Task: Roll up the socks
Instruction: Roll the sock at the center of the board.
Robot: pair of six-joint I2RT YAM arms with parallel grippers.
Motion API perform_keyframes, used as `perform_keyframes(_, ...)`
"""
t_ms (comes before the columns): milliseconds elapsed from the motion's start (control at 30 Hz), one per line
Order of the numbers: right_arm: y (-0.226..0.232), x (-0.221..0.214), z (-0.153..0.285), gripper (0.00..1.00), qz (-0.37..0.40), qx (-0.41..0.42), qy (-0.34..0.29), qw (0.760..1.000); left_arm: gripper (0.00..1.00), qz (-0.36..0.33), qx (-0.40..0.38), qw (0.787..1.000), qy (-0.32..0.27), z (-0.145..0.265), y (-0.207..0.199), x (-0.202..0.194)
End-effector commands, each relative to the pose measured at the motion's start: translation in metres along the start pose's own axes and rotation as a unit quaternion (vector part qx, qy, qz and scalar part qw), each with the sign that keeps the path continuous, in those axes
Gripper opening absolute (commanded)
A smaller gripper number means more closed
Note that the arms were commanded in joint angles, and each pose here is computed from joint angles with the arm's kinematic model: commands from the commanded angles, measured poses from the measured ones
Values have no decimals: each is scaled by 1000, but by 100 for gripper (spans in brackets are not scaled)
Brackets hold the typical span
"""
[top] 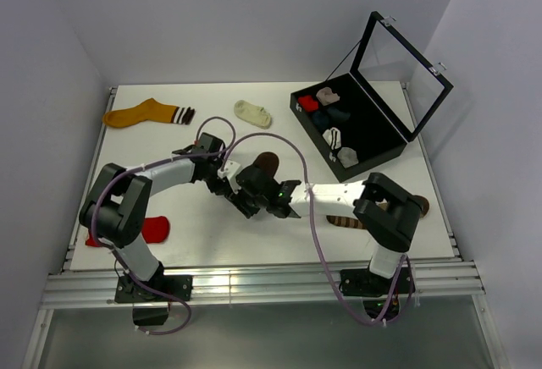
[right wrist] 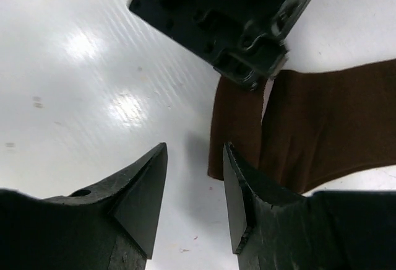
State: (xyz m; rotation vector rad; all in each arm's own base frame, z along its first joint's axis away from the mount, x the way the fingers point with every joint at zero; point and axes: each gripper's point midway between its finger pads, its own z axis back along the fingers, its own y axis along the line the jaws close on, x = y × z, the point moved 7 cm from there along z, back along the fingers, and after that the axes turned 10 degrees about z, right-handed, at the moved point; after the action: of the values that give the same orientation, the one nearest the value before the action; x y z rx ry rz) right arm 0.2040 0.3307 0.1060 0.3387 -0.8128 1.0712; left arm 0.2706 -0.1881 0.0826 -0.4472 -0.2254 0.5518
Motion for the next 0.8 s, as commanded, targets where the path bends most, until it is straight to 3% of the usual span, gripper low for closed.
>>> perform_keyframes(0, -6, -10, -13, 48, 38, -47, 16, 998, 28, -21, 60, 998, 0, -11, 20, -1)
perform_keyframes(500, -13, -52, -41, 43, 49, -108, 83, 989, 28, -49, 57, 997, 21, -10, 13, 0)
perform_keyframes(767, -16, -30, -25, 44, 42, -111, 42, 992, 28, -60, 62, 996, 26, -13, 15, 0)
